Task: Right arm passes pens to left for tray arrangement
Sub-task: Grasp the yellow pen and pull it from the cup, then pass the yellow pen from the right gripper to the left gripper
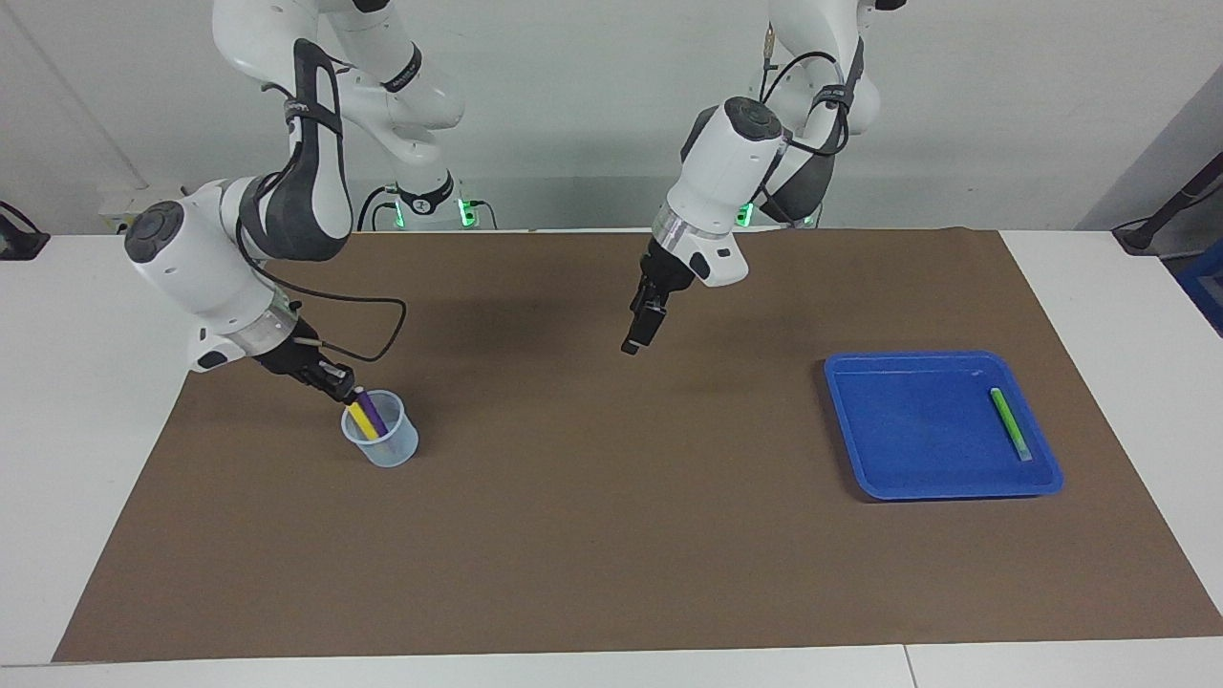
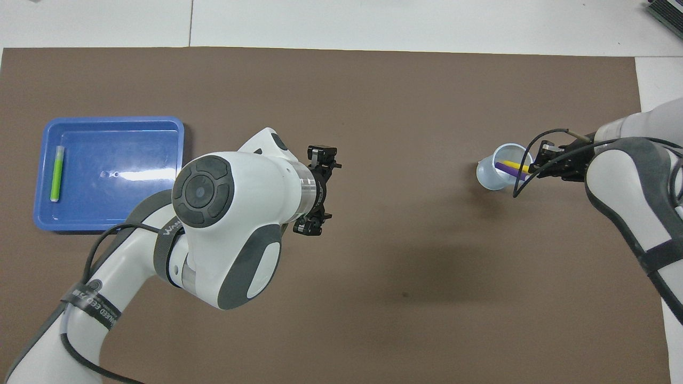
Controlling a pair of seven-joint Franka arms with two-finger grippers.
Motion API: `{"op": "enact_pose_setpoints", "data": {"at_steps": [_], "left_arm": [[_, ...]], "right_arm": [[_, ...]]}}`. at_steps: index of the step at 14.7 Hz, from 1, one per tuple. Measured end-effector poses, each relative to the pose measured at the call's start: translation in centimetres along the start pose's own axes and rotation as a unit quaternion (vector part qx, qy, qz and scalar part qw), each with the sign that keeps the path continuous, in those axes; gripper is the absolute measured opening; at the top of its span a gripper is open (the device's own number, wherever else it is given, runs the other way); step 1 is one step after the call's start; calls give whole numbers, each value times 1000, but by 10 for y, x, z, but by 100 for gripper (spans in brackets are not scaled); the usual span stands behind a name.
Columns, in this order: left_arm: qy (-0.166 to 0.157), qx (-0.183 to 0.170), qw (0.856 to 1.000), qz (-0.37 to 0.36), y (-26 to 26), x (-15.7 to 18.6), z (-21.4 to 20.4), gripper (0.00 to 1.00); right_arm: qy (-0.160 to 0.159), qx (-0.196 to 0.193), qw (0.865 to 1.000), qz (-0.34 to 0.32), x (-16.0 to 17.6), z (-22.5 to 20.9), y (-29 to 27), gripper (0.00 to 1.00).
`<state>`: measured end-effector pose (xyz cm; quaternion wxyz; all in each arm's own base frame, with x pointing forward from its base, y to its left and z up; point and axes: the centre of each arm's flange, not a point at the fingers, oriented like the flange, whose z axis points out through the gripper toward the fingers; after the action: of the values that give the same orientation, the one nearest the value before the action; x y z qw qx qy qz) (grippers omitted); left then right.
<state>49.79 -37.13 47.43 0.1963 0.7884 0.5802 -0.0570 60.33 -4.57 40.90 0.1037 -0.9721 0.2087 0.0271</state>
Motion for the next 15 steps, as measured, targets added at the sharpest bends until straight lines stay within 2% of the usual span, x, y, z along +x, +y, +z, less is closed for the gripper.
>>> {"op": "enact_pose_setpoints", "data": {"at_steps": [3, 7, 9, 12, 15], "left_arm": [[0, -2, 1000, 0, 0, 0, -1, 100], [-1, -6, 1000, 0, 1, 0, -2, 100], [-2, -11, 1000, -3, 2, -1, -3, 100], [-5, -23, 999, -26, 4, -1, -5, 100], [-20, -32, 997, -65, 6, -3, -8, 100]], "right_arm": [[-16, 0, 1000, -8, -8, -45, -7, 19], [-28, 4, 999, -24, -40, -119, -17, 19], [-46, 34, 998, -32, -56, -154, -29, 19], [-74, 80, 993, -36, -69, -167, -47, 19], [-101, 109, 989, 6, -85, -157, -92, 19]]}}
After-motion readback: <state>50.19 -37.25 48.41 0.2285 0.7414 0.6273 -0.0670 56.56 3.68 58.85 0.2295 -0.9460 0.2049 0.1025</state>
